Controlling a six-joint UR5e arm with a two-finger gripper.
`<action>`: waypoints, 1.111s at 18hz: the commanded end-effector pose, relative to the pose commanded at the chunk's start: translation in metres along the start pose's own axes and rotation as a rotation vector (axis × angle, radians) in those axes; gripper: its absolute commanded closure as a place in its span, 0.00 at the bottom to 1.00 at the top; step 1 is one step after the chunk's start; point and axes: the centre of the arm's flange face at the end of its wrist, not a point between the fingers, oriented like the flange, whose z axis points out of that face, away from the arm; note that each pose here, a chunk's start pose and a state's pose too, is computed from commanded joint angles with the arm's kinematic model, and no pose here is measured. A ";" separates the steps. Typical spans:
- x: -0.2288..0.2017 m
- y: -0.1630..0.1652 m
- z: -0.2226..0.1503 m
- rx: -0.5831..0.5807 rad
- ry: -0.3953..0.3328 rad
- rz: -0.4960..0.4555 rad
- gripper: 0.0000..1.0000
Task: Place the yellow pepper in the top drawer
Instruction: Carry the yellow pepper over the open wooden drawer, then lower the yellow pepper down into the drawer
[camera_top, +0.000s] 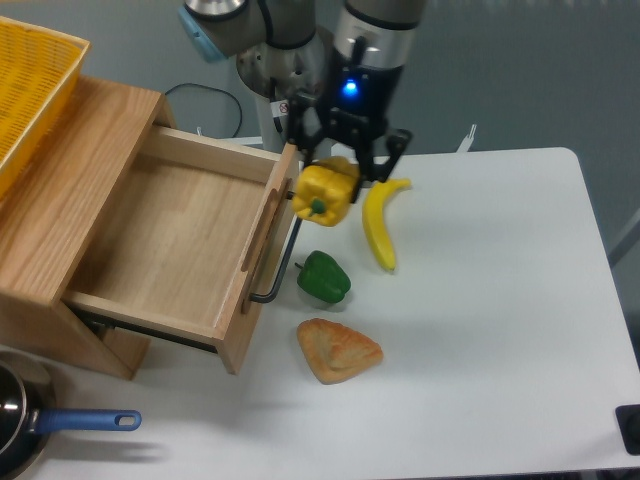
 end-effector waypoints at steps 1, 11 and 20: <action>0.008 -0.004 0.005 -0.005 0.011 0.015 0.81; 0.055 -0.018 0.036 -0.038 0.075 0.086 0.81; 0.059 -0.024 0.063 -0.068 0.107 0.063 0.81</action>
